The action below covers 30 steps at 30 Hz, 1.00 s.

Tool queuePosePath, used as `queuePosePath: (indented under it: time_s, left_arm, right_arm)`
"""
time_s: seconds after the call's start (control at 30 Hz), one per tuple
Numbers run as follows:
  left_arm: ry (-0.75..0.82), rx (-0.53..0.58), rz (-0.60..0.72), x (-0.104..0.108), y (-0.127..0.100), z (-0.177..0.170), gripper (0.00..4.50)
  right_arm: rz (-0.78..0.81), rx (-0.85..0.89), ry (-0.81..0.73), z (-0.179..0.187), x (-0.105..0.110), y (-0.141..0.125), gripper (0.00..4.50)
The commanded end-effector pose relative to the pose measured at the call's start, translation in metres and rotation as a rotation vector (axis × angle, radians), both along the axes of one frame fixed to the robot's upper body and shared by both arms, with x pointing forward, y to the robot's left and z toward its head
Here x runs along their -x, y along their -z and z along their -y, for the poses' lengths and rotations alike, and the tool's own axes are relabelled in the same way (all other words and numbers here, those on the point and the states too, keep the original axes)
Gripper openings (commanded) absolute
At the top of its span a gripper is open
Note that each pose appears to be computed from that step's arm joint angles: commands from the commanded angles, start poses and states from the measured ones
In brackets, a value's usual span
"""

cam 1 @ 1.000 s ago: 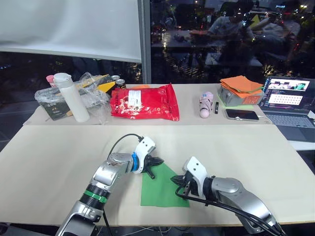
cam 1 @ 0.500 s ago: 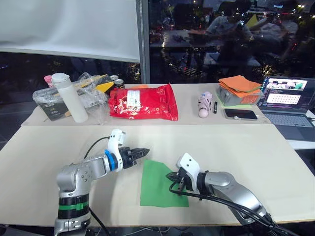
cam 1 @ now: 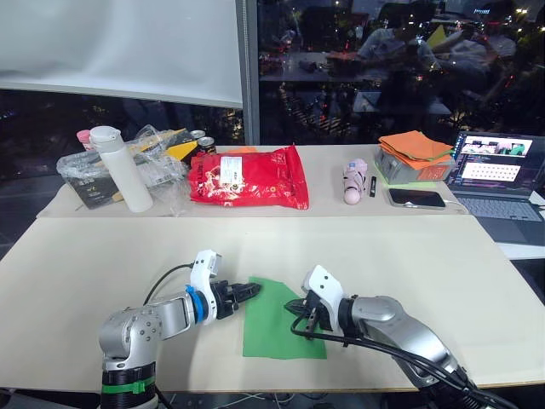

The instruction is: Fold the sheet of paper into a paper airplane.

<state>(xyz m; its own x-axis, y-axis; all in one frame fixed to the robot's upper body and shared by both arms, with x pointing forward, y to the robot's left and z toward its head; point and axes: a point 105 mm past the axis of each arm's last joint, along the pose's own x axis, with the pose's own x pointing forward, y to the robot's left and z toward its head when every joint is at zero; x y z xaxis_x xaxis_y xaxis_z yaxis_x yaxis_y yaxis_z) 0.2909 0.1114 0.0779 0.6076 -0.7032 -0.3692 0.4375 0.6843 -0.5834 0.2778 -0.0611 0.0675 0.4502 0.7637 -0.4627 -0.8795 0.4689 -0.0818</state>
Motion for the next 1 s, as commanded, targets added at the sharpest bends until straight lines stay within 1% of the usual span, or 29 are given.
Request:
queuePosePath:
  time_s: [0.03,0.1,0.13,0.23,0.33,0.5,0.57,0.63,0.73,1.0]
  left_arm:
    - [0.012,0.021,0.047,-0.009,-0.009,0.005,0.97]
    - [0.004,0.023,0.059,-0.015,-0.012,0.004,0.27]
    - [-0.004,0.025,0.069,-0.021,-0.014,0.002,0.02]
    - [-0.01,-0.006,0.125,-0.039,-0.022,-0.005,0.02]
    - [0.0,-0.041,0.179,-0.054,-0.031,-0.011,0.02]
    - [0.07,-0.096,0.247,-0.065,-0.039,-0.011,0.02]
    - [0.094,-0.105,0.264,-0.067,-0.04,-0.008,0.02]
    - [0.117,-0.107,0.273,-0.066,-0.04,-0.005,0.02]
    - [0.159,-0.15,0.302,-0.063,-0.038,-0.003,0.02]
    - [0.23,-0.288,0.475,-0.063,-0.043,0.011,0.02]
  right_arm:
    - [0.026,-0.005,0.044,0.008,-0.01,-0.01,0.0]
    - [0.044,-0.015,0.061,0.01,-0.015,-0.015,0.0]
    - [0.064,-0.026,0.077,0.011,-0.021,-0.022,0.0]
    - [0.124,-0.047,0.119,0.014,-0.035,-0.038,0.0]
    - [0.157,-0.056,0.143,0.016,-0.043,-0.048,0.0]
    - [0.165,-0.063,0.146,0.015,-0.047,-0.05,0.0]
    - [0.164,-0.065,0.145,0.012,-0.048,-0.048,0.0]
    - [0.159,-0.059,0.173,0.012,-0.055,-0.043,0.0]
    - [0.143,-0.066,0.181,0.01,-0.062,-0.04,0.0]
    - [0.074,-0.061,0.134,0.0,-0.052,-0.025,0.0]
